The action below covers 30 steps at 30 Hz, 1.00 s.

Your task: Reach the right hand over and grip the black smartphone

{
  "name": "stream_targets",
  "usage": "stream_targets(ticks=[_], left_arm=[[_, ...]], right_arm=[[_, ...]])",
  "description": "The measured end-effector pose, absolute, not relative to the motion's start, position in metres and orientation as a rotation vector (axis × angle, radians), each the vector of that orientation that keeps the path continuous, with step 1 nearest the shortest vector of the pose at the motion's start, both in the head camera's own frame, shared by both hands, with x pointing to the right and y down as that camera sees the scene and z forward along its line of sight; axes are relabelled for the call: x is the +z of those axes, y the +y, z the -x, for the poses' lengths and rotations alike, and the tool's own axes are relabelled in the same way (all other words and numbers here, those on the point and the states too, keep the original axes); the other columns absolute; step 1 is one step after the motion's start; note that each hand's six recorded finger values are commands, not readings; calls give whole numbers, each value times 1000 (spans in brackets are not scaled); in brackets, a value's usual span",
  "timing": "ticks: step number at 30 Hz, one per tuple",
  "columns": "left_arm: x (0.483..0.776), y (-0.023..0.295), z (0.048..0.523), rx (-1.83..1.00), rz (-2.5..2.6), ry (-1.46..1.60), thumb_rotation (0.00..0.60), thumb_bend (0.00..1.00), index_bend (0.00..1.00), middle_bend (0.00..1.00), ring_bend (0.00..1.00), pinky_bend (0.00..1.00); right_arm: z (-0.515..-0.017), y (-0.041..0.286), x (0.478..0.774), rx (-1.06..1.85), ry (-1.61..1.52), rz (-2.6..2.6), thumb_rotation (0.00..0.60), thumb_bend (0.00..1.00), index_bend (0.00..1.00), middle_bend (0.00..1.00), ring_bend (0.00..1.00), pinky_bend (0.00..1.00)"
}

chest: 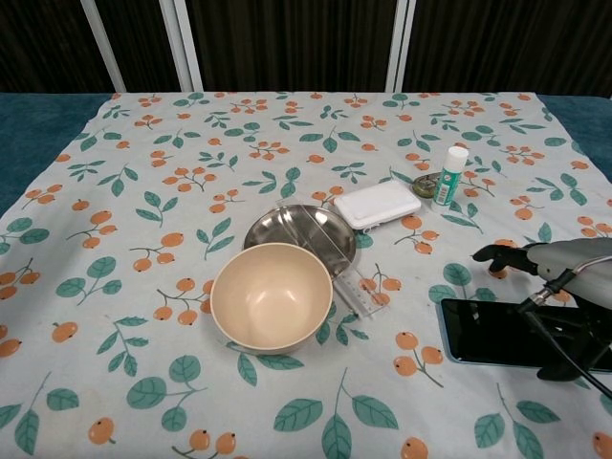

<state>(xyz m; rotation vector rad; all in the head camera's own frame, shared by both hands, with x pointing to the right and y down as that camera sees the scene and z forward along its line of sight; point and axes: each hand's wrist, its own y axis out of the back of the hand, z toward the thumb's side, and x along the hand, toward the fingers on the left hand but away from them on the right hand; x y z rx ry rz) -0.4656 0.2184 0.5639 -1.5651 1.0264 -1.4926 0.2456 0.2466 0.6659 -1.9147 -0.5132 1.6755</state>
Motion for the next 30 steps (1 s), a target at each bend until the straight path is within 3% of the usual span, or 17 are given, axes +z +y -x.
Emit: stream_targets(ticks=[6,11,30], left_arm=[[564,218,466,-1496,1564,1028,600,347,117,0,0,0],[564,219,466,-1496,1563,1026,600,348,117,0,0,0],[564,219,467,-1497,1561,1024,600,349,117,0,0,0]], right_arm=[[-248,248,666,1681,-525,1914,600,164,126,206,180,183],[-250,248,667,1667,-549,1913,600,170,211,266,245,183],[-251,251,678,1645,-569,1896,600,175,237,277,255,183]])
